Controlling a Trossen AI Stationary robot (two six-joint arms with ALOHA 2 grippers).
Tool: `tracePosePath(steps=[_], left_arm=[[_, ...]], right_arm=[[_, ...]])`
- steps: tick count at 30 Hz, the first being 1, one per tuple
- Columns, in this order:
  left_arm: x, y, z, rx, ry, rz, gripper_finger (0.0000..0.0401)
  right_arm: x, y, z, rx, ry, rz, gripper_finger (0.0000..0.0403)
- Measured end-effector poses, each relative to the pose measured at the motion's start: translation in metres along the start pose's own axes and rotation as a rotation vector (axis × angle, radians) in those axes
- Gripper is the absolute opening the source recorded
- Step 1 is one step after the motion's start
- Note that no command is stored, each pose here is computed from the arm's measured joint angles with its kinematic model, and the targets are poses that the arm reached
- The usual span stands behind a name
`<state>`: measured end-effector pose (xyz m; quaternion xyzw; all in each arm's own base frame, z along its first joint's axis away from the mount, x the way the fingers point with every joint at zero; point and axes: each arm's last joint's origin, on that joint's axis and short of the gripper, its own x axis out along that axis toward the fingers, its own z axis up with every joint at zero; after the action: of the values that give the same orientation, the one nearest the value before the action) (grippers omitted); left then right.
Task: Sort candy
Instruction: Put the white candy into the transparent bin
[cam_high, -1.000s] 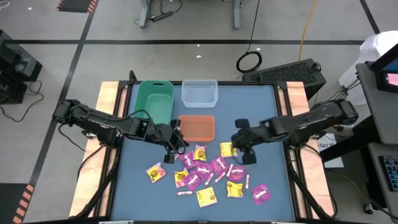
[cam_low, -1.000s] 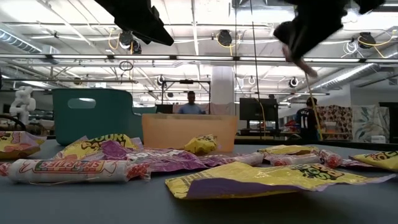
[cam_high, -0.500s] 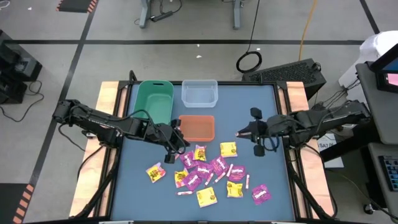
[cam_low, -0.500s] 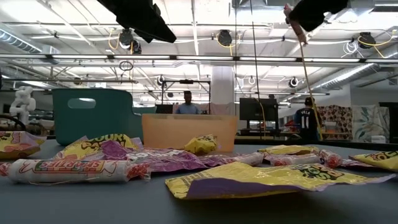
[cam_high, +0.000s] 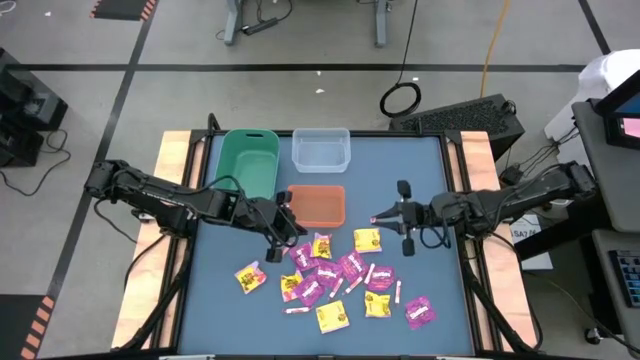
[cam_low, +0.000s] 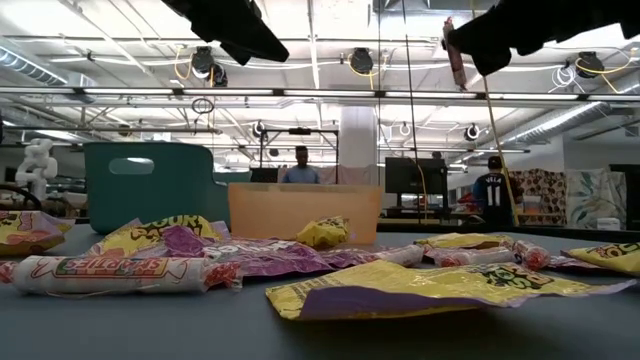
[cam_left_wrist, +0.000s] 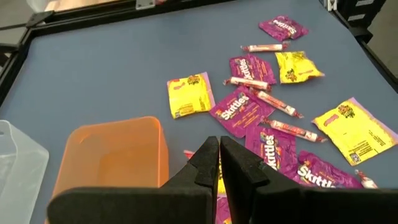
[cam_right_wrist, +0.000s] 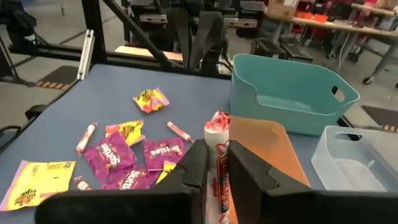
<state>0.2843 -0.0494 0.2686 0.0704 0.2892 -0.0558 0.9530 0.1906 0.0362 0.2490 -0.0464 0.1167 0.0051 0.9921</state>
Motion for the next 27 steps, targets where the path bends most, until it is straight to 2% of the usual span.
tracePosePath(steps=[8, 15, 27], left_arm=[[0.0001, 0.0001, 0.0009, -0.001, -0.010, 0.001, 0.0025], [0.0001, 0.0000, 0.0009, -0.001, -0.009, 0.001, 0.0025], [0.0001, 0.0000, 0.0008, -0.002, -0.009, 0.001, 0.0025]], right_arm=[[0.0009, -0.0009, -0.0088, -0.037, -0.040, -0.055, 0.0039], [0.0009, -0.0010, -0.0090, -0.053, -0.041, -0.057, 0.0039], [0.0009, -0.0007, -0.0092, -0.316, -0.033, -0.053, 0.0039]])
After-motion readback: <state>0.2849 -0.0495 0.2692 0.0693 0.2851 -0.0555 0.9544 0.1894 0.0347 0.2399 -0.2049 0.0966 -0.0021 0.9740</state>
